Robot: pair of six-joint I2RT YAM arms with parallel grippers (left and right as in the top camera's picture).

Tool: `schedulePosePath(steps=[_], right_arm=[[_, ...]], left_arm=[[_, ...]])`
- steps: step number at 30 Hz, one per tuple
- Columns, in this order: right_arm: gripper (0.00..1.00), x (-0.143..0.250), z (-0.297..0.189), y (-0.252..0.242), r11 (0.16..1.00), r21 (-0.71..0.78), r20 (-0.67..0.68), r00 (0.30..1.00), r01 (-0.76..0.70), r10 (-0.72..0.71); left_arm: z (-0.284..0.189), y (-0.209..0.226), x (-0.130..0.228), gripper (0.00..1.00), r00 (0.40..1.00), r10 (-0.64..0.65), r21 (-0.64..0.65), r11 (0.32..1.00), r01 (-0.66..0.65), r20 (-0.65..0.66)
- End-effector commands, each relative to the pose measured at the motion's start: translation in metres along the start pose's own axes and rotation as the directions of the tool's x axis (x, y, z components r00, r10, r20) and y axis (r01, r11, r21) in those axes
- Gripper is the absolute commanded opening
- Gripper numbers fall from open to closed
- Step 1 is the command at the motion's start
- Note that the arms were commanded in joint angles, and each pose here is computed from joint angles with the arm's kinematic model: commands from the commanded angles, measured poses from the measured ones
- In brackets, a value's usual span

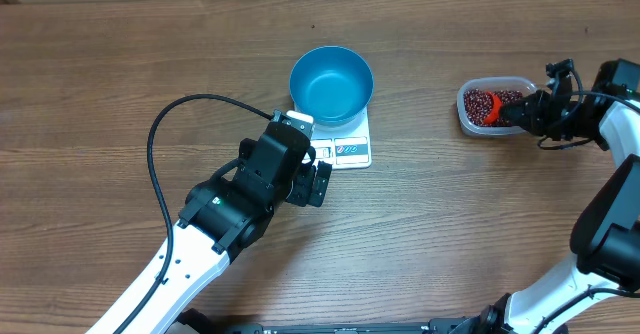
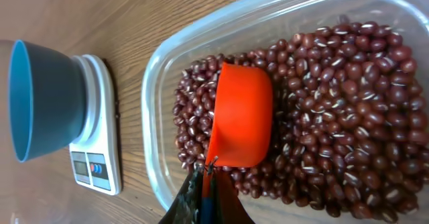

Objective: Scoop item into bowl and weigh 150g on scale
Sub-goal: 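Drag the red scoop through the beans to fill it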

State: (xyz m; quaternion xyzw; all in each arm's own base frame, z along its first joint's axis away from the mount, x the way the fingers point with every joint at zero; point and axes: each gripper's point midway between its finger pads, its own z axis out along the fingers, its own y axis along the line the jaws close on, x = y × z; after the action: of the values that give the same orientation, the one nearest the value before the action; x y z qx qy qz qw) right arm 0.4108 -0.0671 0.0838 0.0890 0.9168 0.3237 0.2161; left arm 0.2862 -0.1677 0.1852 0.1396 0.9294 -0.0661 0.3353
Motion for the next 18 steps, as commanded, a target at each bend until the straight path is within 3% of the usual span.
schedulePosePath(steps=[1,18], right_arm=[[0.04,0.003,0.003,0.008,0.998,-0.062,0.001,1.000,-0.011,0.011],[0.04,0.009,0.016,0.004,0.991,-0.118,-0.027,0.998,-0.060,0.058]], left_arm=[[0.000,0.001,0.000,0.99,1.000,-0.014,-0.011,1.000,0.014,0.005],[0.000,0.001,0.000,1.00,1.000,-0.014,-0.011,1.000,0.014,0.005]])
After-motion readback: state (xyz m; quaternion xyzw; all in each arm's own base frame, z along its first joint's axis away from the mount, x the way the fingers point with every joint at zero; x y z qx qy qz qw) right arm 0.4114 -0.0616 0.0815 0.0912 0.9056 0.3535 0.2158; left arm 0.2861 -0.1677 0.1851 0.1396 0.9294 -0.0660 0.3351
